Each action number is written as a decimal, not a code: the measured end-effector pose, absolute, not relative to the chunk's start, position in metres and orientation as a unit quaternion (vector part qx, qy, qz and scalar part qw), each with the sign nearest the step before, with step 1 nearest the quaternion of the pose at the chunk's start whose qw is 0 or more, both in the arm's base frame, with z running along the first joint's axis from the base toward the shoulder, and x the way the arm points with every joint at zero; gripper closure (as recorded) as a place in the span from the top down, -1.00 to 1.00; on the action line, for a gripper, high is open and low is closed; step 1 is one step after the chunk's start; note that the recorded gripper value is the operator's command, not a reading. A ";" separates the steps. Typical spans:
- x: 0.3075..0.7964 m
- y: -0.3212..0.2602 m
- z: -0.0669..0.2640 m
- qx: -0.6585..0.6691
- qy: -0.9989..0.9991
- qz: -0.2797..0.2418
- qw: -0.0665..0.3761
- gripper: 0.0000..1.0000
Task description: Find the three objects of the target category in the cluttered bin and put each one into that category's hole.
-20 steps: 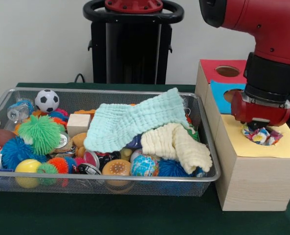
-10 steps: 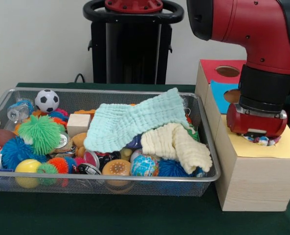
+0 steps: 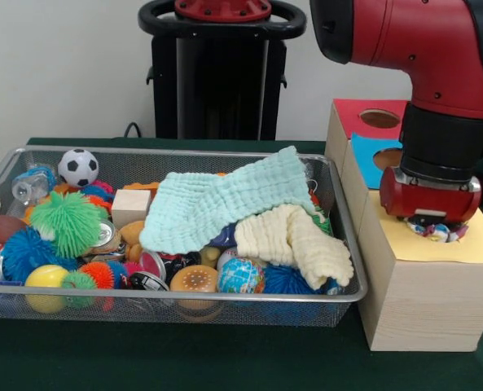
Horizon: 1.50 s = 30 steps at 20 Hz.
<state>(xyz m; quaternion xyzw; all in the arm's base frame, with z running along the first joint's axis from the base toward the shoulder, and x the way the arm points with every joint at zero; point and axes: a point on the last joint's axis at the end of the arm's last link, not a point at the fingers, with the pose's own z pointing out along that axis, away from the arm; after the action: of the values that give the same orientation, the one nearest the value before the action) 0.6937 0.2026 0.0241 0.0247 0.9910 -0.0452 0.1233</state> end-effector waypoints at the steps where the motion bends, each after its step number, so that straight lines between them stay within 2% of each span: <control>1: 0.692 0.205 0.029 0.025 0.992 -0.042 0.113 -1.00; 9: 0.679 0.217 0.056 0.020 0.998 -0.033 0.055 -1.00; 13: 0.683 0.219 0.074 0.017 0.998 -0.034 0.049 -1.00; 18: 0.690 0.221 0.093 0.016 0.998 -0.032 0.055 -1.00; 30: 0.715 0.226 0.124 0.010 0.994 -0.029 0.108 -1.00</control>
<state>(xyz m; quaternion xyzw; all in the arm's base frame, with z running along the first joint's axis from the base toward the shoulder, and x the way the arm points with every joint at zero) 0.7150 0.2265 0.1238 0.0103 0.9937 -0.0289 0.1082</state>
